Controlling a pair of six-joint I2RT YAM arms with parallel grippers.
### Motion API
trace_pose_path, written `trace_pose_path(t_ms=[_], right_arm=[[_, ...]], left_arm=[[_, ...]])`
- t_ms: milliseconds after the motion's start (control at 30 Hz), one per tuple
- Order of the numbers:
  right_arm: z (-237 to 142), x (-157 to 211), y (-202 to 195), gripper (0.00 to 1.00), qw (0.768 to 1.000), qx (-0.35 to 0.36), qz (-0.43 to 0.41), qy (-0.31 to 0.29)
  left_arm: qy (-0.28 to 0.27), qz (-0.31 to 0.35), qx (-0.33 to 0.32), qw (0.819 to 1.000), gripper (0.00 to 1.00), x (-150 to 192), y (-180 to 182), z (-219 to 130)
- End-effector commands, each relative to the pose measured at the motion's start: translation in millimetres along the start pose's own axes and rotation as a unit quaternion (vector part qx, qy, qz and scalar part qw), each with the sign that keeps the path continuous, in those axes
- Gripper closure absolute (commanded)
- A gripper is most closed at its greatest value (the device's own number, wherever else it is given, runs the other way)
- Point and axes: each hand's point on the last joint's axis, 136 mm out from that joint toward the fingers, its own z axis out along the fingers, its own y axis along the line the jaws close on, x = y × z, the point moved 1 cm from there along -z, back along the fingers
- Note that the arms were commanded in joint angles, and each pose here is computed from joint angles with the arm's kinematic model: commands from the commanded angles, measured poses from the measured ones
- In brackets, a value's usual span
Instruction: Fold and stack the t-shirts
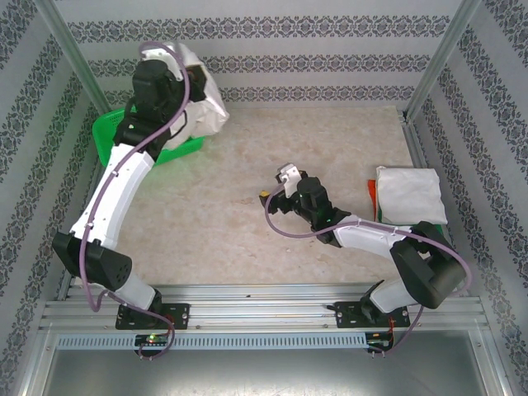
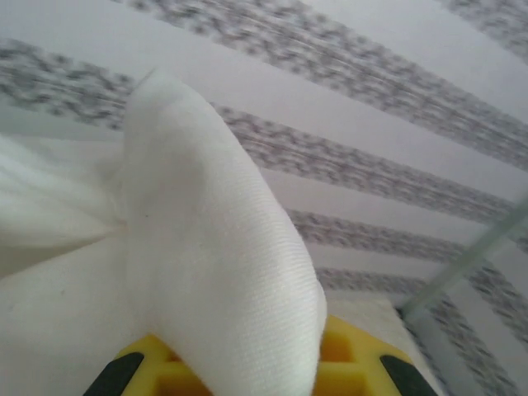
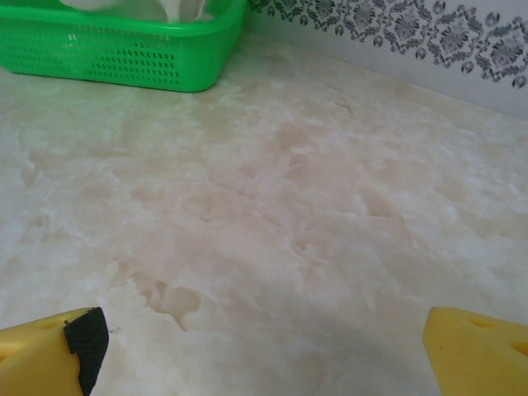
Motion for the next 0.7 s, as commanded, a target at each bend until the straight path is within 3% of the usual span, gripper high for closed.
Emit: trace_pose_path(t_ms=[0,167,367,667], right_arm=[[-8,-19,5,0.02,0.998,-0.021,0.039,-0.045],[-12,-18,0,0.02,0.997,-0.017,0.054,-0.054],[-4,-21,-1,0.02,0.994,-0.033,0.077,-0.066],[52,-49,47,0.02,0.982,-0.151,0.082,-0.083]], left_arm=[[-0.042,0.009,0.096,0.994,1.00,-30,-60,-38],[-0.035,-0.020,0.124,0.991,1.00,-20,-70,-61],[-0.027,-0.048,0.075,0.996,1.00,9,-40,-72],[0.016,-0.097,0.037,0.994,1.00,54,-14,-72]])
